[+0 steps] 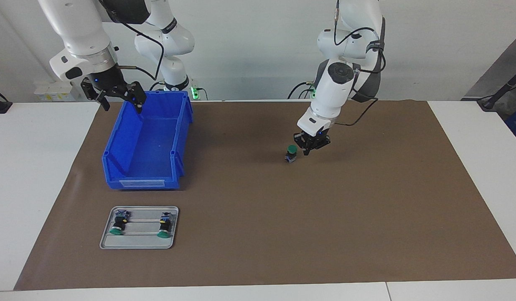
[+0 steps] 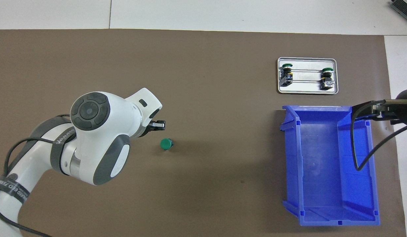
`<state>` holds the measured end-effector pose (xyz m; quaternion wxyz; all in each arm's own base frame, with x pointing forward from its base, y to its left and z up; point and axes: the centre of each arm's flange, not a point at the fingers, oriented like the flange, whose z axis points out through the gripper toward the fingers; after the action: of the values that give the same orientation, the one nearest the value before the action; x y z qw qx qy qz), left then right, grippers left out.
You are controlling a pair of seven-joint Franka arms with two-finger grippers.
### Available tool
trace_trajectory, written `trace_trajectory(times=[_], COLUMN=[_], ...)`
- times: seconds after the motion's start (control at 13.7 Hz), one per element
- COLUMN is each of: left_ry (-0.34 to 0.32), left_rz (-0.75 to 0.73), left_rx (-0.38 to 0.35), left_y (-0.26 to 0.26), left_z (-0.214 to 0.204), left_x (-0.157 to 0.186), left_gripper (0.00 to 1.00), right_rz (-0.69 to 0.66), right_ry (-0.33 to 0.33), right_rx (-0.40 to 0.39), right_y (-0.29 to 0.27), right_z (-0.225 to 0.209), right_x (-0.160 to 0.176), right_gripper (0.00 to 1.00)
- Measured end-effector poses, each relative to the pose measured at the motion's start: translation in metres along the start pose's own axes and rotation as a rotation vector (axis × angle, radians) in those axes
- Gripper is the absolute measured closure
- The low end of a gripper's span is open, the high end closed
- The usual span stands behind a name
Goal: Place and press button with both arms
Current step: 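Press down on the green button with the closed left gripper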
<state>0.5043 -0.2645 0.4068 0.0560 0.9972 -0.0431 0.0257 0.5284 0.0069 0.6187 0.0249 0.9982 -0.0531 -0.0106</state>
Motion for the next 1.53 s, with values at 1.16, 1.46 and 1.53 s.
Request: trace_trajectory(times=[1.16, 1.46, 1.53], left_ry=[-0.022, -0.021, -0.023], left_rz=[0.006, 0.0, -0.005], left_rx=[0.011, 0.007, 0.005], left_y=[0.011, 0.017, 0.018], left_z=[0.075, 0.049, 0.036], left_x=[-0.038, -0.018, -0.008], left_gripper=[0.99, 0.99, 0.99], right_rz=[0.0, 0.0, 0.0], right_ry=[0.0, 0.0, 0.0], right_rx=[0.0, 0.0, 0.0], right_y=[0.0, 0.0, 0.0], right_z=[0.0, 0.0, 0.0], right_x=[0.0, 0.0, 0.0], right_gripper=[0.0, 0.0, 0.0])
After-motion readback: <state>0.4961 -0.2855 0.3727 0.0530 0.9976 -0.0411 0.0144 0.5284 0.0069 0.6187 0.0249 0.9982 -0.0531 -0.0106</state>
